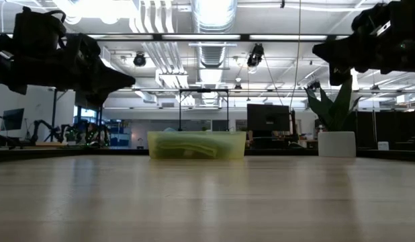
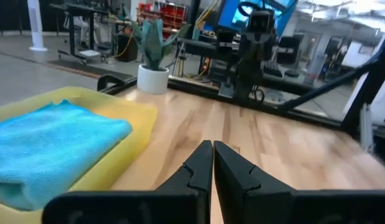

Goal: Fold microfiber towels
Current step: Return to Home Position

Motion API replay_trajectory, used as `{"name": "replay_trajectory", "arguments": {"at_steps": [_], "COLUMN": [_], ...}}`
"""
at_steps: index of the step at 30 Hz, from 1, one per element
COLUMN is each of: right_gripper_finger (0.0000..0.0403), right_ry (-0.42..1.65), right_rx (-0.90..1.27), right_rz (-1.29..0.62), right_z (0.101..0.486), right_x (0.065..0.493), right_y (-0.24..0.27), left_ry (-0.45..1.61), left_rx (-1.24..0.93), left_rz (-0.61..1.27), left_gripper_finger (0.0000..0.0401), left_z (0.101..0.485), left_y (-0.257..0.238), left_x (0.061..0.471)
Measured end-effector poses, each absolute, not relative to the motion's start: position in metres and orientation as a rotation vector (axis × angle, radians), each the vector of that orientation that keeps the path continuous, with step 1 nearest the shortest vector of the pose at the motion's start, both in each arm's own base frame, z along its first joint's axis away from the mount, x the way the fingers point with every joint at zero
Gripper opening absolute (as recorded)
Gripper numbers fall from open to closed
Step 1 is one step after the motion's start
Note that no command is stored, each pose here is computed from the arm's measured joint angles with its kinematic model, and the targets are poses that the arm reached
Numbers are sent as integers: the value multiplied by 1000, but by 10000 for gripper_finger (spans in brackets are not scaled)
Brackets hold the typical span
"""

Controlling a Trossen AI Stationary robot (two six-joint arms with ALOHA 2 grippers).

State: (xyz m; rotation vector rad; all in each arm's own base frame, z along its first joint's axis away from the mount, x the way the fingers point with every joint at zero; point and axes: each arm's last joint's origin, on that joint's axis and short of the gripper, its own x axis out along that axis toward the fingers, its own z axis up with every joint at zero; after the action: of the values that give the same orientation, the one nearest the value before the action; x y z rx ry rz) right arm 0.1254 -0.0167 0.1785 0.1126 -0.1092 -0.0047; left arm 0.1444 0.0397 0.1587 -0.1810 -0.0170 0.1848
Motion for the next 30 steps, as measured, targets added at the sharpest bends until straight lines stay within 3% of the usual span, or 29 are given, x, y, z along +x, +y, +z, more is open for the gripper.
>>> {"name": "replay_trajectory", "arguments": {"at_steps": [6,20,30], "right_gripper_finger": [9,9,9], "right_ry": [-108,-98,-212], "right_rx": [218,212,192], "right_rz": [1,-1,12], "right_z": [178,178,189], "right_x": [126,125,115], "right_y": [-17,-17,-15], "left_ry": [-6,59,152], "left_rx": [-203,-217,-236], "left_rz": [186,192,201], "left_gripper_finger": [0,0,0], "left_z": [158,149,144], "left_y": [40,41,38], "left_x": [146,147,140]}}
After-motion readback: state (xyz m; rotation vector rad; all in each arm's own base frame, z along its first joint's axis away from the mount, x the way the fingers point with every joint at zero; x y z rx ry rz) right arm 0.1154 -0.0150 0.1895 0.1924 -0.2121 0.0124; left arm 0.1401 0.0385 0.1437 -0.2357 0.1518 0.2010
